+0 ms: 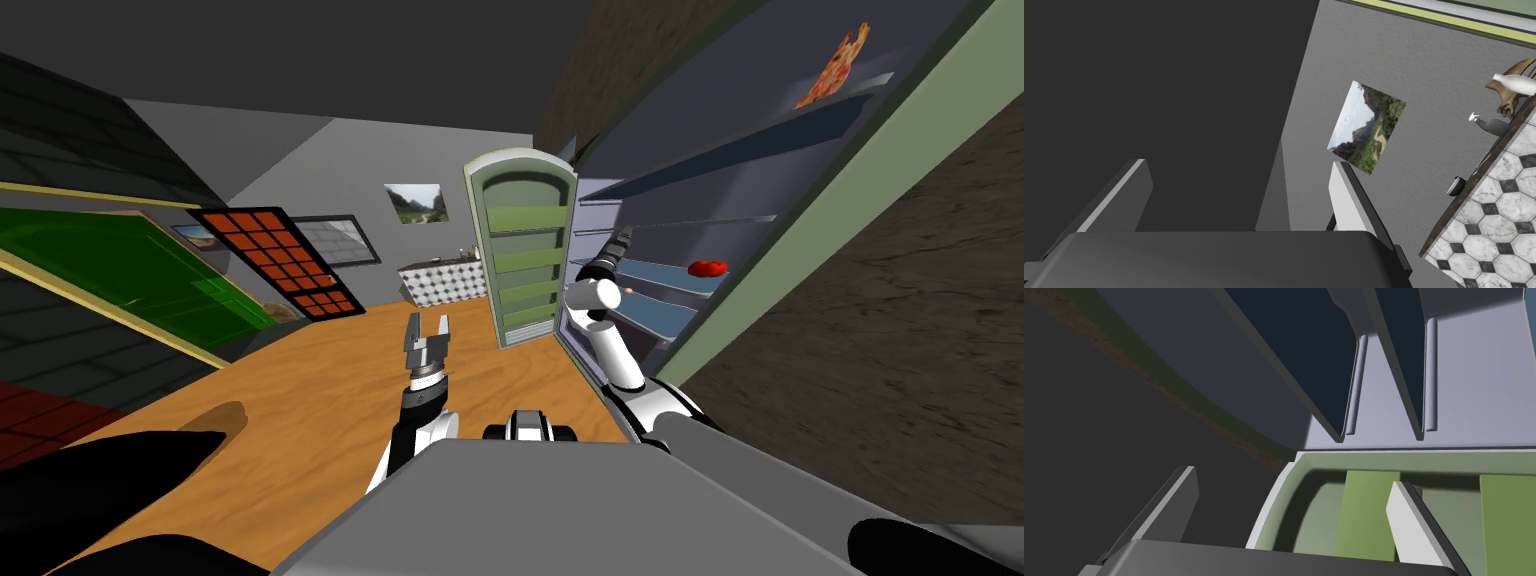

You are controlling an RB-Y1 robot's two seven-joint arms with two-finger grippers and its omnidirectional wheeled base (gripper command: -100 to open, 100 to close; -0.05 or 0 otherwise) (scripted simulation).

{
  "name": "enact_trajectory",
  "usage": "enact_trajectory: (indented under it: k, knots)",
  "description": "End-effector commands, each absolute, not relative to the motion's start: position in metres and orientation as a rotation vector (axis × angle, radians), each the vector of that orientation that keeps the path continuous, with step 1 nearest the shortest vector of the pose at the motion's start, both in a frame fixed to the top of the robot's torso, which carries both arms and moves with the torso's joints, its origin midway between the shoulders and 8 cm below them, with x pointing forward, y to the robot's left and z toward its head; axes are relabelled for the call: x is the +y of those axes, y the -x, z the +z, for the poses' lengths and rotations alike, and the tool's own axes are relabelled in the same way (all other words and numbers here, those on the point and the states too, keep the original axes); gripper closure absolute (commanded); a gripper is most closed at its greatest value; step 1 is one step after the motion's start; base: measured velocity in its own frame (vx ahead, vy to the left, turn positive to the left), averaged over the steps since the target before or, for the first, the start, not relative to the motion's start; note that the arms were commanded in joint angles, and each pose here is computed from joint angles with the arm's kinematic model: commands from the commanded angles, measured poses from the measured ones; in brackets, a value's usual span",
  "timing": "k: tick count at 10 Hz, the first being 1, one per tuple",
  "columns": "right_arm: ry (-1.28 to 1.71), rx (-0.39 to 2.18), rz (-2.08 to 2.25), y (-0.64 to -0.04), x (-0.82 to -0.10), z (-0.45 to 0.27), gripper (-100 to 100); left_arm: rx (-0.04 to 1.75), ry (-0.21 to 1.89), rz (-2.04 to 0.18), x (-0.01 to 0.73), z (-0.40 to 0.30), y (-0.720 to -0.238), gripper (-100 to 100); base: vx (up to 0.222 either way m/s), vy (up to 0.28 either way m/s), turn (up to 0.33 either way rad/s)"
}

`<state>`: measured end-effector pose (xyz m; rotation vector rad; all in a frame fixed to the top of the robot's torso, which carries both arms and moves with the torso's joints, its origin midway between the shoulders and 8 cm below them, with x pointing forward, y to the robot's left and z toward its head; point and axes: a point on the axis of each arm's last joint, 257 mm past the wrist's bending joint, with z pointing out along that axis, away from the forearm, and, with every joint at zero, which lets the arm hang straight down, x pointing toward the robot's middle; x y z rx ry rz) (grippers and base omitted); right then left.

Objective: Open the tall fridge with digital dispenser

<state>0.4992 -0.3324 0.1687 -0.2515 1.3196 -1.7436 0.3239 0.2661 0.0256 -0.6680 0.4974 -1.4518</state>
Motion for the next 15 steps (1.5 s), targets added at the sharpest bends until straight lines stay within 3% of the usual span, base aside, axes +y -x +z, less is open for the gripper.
enact_trajectory:
  k: [1,15]
  knots:
    - [0.276,1.316,-1.671,-0.504,-0.313,0.182,-100,0.497,0.668,-1.452,0.266,0.026,-0.324,0,0.027,0.009,-0.143]
    - [0.544,1.212,-1.342,-0.521,-0.184,0.242,-100,0.497,0.668,-1.452,0.266,0.026,-0.324,0,0.021,0.021,-0.094]
